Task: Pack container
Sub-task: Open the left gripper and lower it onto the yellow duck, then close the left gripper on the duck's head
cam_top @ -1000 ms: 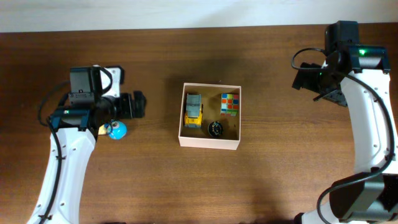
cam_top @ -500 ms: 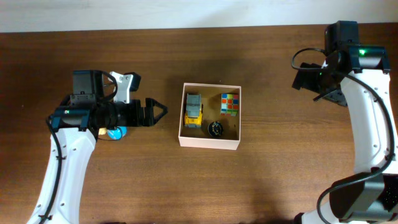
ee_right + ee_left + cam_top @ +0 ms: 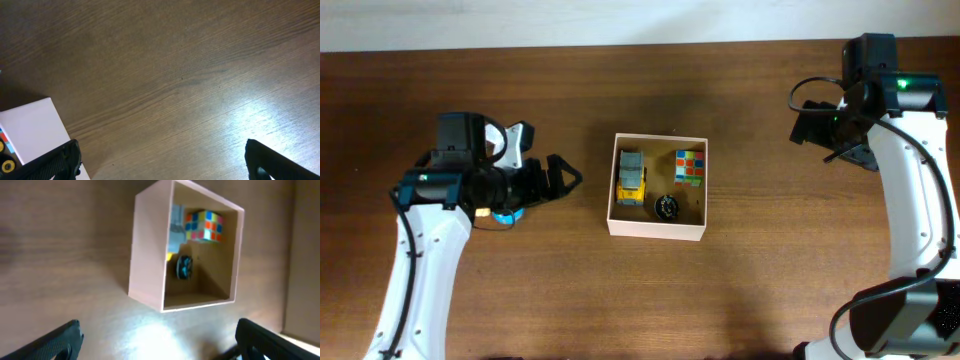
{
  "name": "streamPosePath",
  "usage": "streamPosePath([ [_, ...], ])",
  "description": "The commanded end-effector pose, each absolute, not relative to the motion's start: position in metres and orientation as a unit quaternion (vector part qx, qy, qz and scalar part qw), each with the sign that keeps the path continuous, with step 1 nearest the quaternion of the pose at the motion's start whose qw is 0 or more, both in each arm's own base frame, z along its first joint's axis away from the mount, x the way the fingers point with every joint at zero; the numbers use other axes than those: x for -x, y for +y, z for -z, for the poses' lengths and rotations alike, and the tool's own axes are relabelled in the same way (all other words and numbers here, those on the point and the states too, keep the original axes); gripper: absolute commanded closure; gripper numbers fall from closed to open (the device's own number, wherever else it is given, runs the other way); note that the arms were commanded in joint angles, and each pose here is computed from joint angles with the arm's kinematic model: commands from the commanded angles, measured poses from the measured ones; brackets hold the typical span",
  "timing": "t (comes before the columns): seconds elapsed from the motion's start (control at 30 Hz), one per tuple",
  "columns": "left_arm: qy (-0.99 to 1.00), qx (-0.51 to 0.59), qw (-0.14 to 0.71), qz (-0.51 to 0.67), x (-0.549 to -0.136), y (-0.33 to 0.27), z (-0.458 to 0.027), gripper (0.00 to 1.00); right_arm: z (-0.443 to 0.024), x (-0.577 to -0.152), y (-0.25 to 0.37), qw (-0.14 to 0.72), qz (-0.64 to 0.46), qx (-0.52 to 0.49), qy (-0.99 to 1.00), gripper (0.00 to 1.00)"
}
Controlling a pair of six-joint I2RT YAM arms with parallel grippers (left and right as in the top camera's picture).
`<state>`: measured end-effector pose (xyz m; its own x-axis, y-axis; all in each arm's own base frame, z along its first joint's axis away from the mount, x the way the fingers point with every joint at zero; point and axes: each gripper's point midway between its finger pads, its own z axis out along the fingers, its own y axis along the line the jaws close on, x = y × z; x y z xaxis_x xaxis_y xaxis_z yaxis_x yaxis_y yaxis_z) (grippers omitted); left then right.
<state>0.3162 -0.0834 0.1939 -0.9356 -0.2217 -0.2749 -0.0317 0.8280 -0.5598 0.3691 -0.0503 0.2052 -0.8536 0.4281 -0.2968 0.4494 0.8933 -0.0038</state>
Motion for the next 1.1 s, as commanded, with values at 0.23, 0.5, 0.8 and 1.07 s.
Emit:
streamPosePath([
  [0.23,0.965,0.189,0.17,0.067,-0.305,-0.006,-0.19,0.01,-0.21,-0.371,-0.05,0.154,0.036,-0.231,0.96,0.01],
  [0.5,0.952,0.261,0.16,-0.024,-0.306,0.028,-0.175,0.01,-0.21,-0.371,-0.05,0.154,0.036,-0.231,0.96,0.01],
  [0.8,0.943,0.303,0.12,-0.07,-0.339,0.05,-0.117,0.01,-0.21,-0.371,-0.05,0.154,0.036,-0.231,0.96,0.01],
  [1.07,0.935,0.32,0.133,-0.076,-0.367,0.072,-0.089,0.01,-0.21,-0.371,-0.05,0.154,0.035,-0.231,0.96,0.01],
])
